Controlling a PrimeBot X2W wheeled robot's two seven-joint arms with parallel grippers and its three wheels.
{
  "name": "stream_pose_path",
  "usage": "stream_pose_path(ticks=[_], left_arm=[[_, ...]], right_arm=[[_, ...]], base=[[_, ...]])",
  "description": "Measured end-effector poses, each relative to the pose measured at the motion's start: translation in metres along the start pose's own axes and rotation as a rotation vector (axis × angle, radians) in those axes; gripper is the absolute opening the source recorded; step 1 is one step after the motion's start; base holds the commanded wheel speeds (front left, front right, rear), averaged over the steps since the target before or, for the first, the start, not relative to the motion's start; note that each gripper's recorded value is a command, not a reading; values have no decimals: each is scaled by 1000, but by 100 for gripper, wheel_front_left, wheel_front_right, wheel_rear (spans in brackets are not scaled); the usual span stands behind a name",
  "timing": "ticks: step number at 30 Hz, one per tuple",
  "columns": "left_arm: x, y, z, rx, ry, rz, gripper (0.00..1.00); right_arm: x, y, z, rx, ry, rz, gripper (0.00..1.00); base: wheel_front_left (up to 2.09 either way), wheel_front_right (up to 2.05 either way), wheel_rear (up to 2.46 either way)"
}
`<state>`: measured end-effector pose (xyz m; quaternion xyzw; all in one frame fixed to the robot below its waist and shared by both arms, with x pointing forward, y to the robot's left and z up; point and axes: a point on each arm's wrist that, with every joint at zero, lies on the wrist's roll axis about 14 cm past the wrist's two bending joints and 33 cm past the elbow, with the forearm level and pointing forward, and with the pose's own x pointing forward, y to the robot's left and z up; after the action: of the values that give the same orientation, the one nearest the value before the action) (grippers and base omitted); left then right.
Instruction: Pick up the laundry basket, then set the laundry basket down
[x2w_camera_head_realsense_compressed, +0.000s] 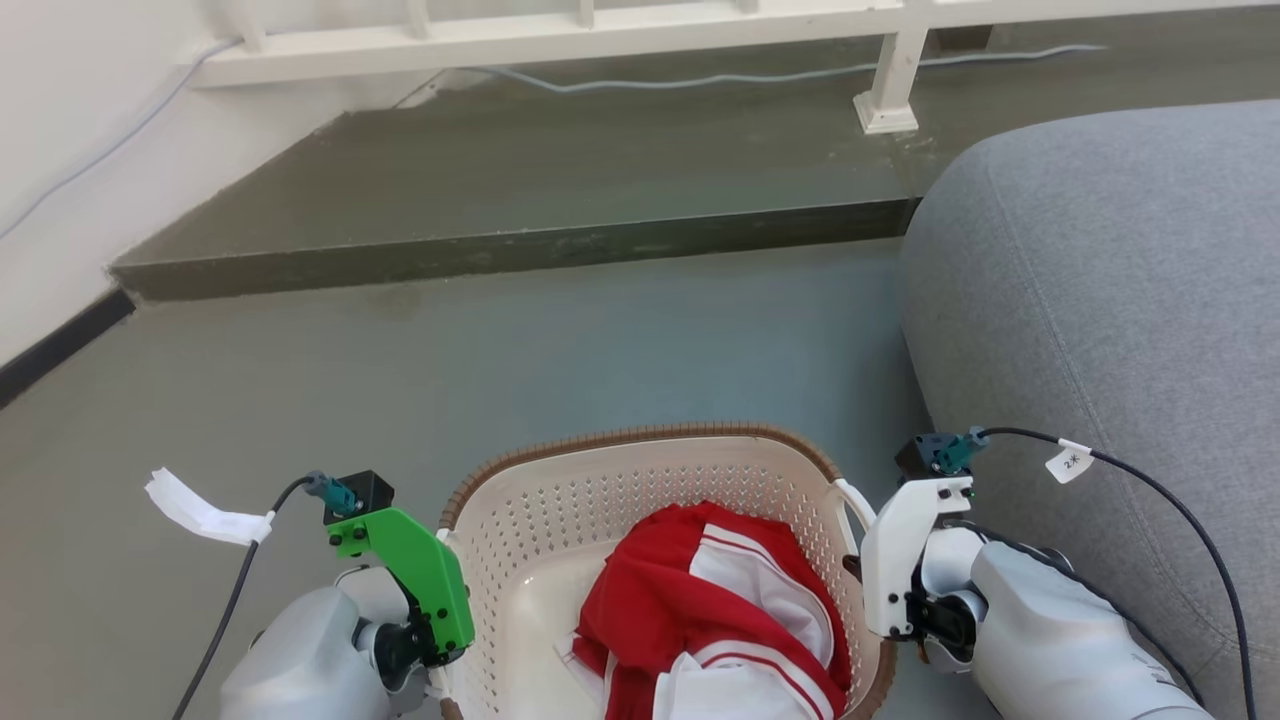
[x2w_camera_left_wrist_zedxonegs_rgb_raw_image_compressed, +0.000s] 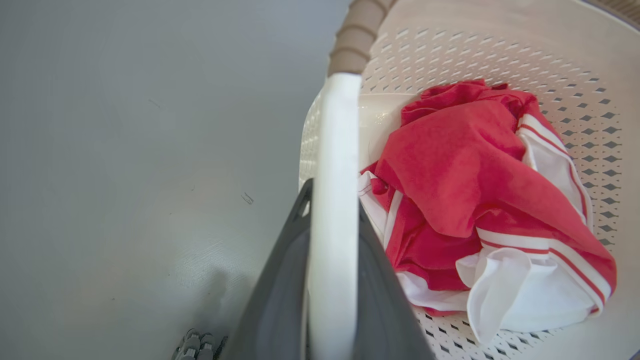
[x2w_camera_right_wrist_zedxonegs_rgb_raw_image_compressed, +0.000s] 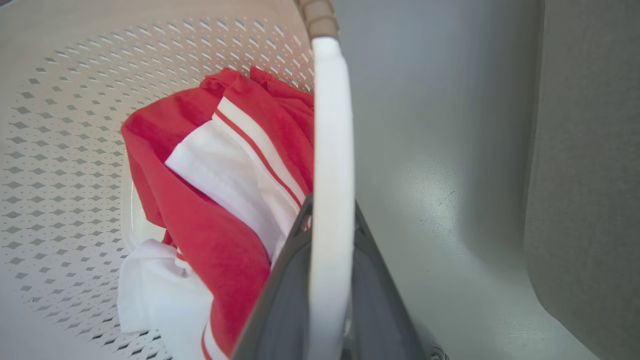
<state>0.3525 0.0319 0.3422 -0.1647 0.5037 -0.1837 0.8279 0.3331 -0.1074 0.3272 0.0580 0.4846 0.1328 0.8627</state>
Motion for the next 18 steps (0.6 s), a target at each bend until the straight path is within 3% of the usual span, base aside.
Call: stream_pose_path(ticks=[18], left_arm=[[-3,0,0,1,-2,5,0]], right_arm=[[-3,3,1,7,-3,8,0]], base=[[0,0,0]])
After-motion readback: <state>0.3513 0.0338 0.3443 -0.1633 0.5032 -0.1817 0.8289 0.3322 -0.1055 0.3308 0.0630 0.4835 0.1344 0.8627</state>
